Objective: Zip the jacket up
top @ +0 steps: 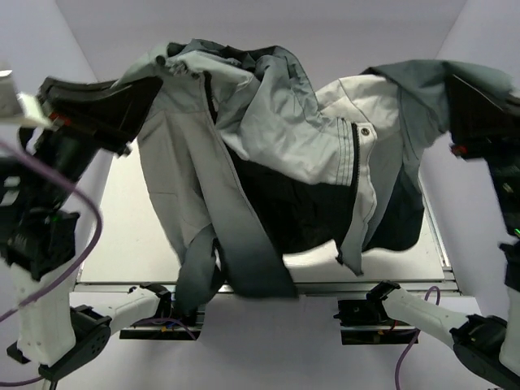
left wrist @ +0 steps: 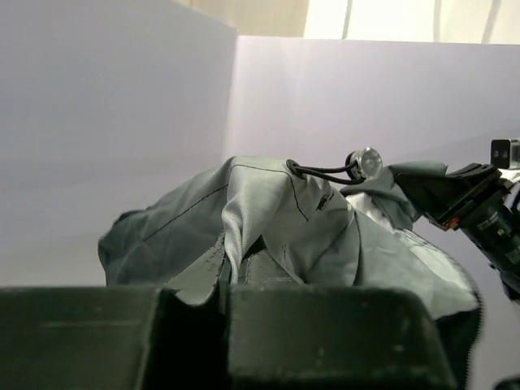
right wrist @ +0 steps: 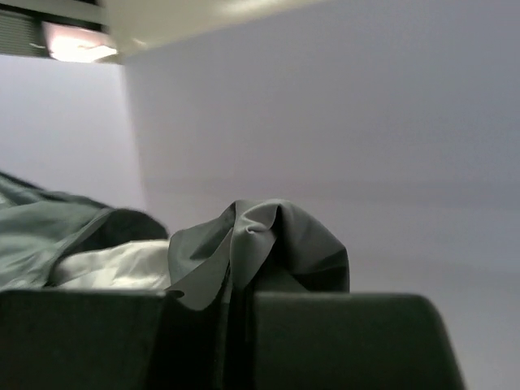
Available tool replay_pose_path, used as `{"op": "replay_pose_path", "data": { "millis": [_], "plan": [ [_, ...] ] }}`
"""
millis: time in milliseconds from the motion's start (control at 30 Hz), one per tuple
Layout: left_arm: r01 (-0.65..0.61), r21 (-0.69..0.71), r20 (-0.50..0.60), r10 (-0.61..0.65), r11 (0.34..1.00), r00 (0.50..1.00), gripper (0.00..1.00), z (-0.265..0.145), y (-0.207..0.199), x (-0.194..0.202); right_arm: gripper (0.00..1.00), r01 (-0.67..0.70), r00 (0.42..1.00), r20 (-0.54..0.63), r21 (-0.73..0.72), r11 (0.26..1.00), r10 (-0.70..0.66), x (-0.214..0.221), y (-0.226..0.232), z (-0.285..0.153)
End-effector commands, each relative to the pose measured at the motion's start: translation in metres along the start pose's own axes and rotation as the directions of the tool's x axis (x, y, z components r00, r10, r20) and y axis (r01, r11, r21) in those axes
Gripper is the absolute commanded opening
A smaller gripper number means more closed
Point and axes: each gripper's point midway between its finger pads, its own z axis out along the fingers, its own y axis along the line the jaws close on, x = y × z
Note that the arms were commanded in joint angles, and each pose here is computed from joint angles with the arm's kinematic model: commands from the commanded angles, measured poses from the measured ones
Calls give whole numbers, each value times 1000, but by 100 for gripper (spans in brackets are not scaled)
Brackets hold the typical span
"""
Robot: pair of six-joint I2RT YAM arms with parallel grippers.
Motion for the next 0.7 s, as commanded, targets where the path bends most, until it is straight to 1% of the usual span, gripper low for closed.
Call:
{"op": "replay_pose_path", "data": {
  "millis": [0, 33, 67, 100, 133, 167, 200, 233, 267, 300, 333, 367, 400, 433, 467, 500, 533, 567, 600, 633, 667],
  "plan": [
    [27, -132, -41, -33, 991, 999, 0, 48, 61, 49, 0, 39, 991, -133, 281, 959, -1, 68, -49, 40],
    [25, -204, -64, -39, 979, 997, 0, 55, 85, 70, 0, 60, 980, -200, 350, 935, 12, 104, -60, 56],
    [25, -243, -98, -50, 970, 994, 0, 62, 102, 91, 0, 81, 972, -235, 417, 905, 22, 124, -72, 60],
    [10, -312, -157, -62, 950, 986, 0, 72, 134, 129, 0, 161, 952, -306, 530, 833, 10, 163, -96, 67],
    [3, -376, -182, -77, 926, 980, 0, 76, 157, 153, 0, 202, 940, -341, 574, 794, 7, 183, -107, 69],
    [-35, -495, -208, -79, 868, 975, 0, 72, 193, 183, 0, 256, 921, -391, 606, 753, 2, 205, -126, 70],
    [-70, -558, -240, -80, 827, 968, 0, 70, 218, 207, 0, 273, 899, -436, 604, 749, 24, 230, -137, 73],
    [-125, -621, -323, -107, 774, 940, 0, 67, 257, 264, 0, 290, 851, -521, 581, 761, 74, 287, -151, 81],
    [-153, -672, -344, -122, 725, 931, 0, 61, 288, 283, 0, 253, 840, -521, 627, 737, 155, 312, -185, 76],
    [-176, -698, -371, -140, 695, 918, 0, 56, 311, 306, 0, 159, 792, -568, 546, 822, 224, 356, -179, 83],
    [-211, -715, -442, -197, 667, 875, 0, 46, 344, 365, 0, 136, 744, -611, 532, 836, 268, 407, -192, 82],
    [-226, -722, -463, -213, 654, 860, 11, 41, 365, 383, 0, 111, 724, -623, 531, 840, 298, 432, -203, 81],
    [-209, -704, -458, -209, 679, 864, 68, 56, 370, 384, 0, 51, 702, -639, 484, 874, 313, 444, -196, 91],
    [-214, -698, -491, -240, 683, 837, 96, 54, 379, 403, 5, 50, 644, -686, 480, 876, 339, 487, -202, 88],
    [-225, -699, -531, -281, 679, 799, 98, 46, 398, 444, 15, 42, 622, -707, 458, 888, 335, 500, -202, 91],
    [-202, -678, -507, -252, 706, 824, 98, 70, 396, 427, 27, 15, 597, -729, 427, 904, 334, 509, -197, 95],
    [-207, -670, -536, -272, 713, 799, 98, 66, 397, 439, 48, 16, 568, -748, 428, 903, 344, 517, -198, 96],
    [-206, -669, -545, -283, 714, 789, 98, 65, 398, 447, 59, 16, 553, -760, 420, 908, 342, 520, -196, 94],
    [-198, -660, -544, -278, 725, 792, 98, 68, 393, 441, 67, 29, 542, -766, 427, 904, 345, 521, -197, 89],
    [-200, -655, -563, -295, 728, 772, 98, 56, 393, 456, 89, 43, 520, -780, 432, 901, 349, 521, -195, 74],
    [-199, -658, -564, -301, 726, 769, 98, 49, 389, 456, 89, 50, 514, -784, 434, 899, 349, 519, -192, 64]
  ]
}}
